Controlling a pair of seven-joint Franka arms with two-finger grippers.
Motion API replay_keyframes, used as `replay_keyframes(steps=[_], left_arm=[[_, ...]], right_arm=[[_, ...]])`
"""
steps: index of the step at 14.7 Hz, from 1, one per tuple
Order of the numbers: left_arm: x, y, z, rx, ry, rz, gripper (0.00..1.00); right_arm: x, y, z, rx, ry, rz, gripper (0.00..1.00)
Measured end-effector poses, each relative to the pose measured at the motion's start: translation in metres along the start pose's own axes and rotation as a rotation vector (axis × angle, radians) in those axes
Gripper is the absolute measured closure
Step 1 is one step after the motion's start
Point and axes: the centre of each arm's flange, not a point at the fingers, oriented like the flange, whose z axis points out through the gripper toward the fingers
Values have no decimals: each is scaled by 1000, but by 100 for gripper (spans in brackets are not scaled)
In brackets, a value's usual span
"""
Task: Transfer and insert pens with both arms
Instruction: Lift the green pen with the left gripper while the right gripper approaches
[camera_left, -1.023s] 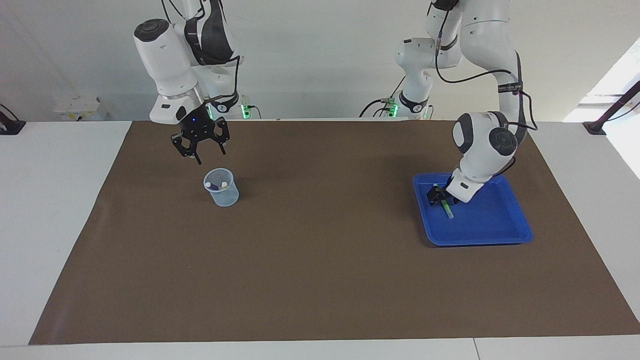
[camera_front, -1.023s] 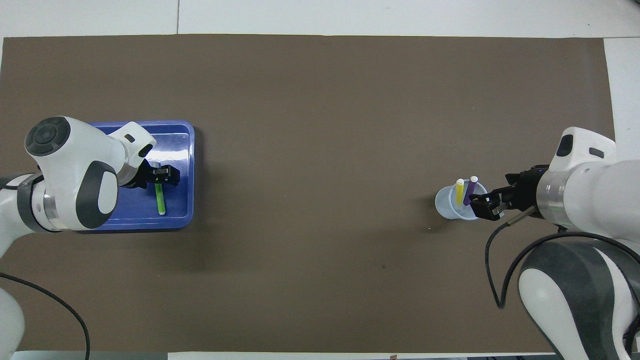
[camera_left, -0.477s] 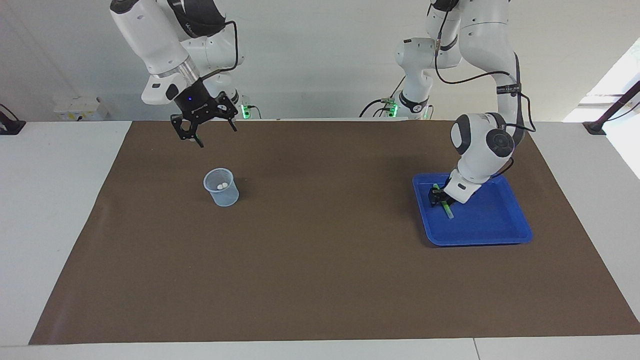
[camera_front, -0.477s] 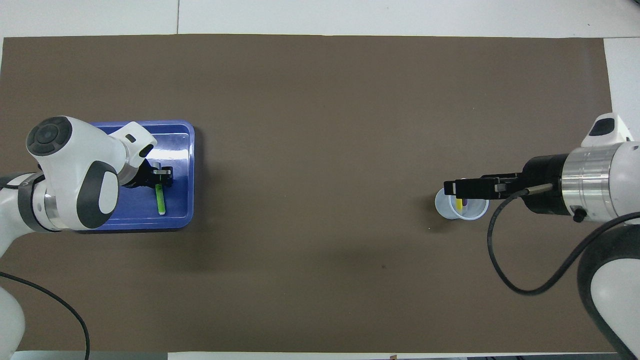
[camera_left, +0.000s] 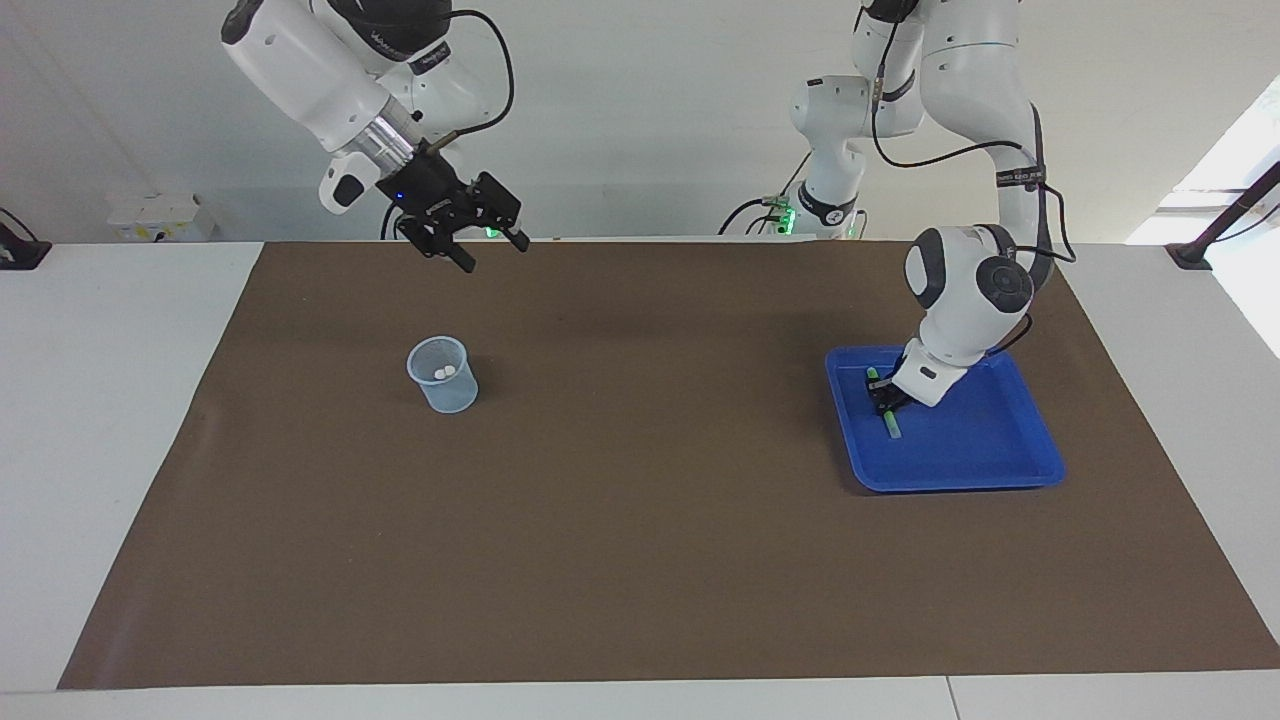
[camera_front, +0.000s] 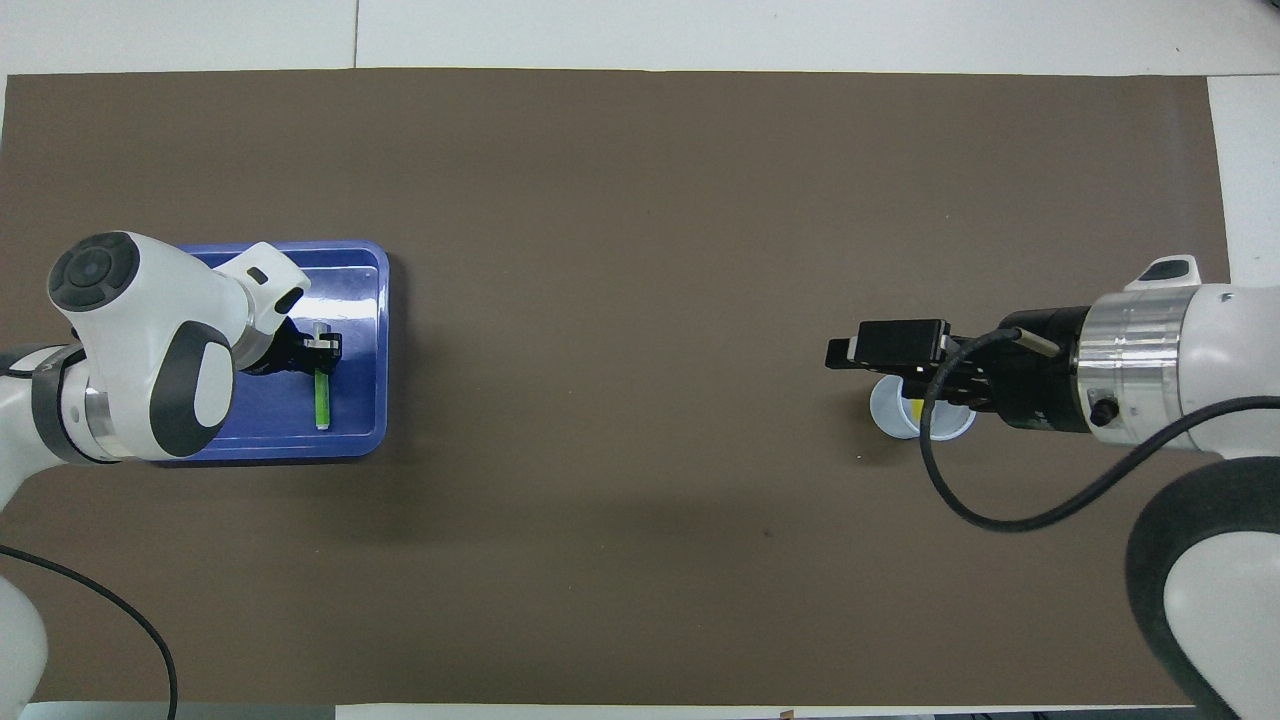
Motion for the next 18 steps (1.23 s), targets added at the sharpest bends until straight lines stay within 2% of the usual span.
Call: replay_keyframes(steps=[3,5,10,14,18], left_arm=[[7,5,-38,-10,-78,-53,83],[9,15,-81,-57,-135,-165,83],[-4,57,-178,-238,-261,-646,83],[-30,100,-221,-349,-369,-948,83],[-60,138,-234,-402,-484,-1126,83]], right_arm=[[-24,-16,23,48,32,81,0],[-34,-17,32,50,29,92,0],[-47,-19,43,43,13,75,0],[-59,-21,55,41,4,57,0],[-77,-30,81,87,39,24,0]])
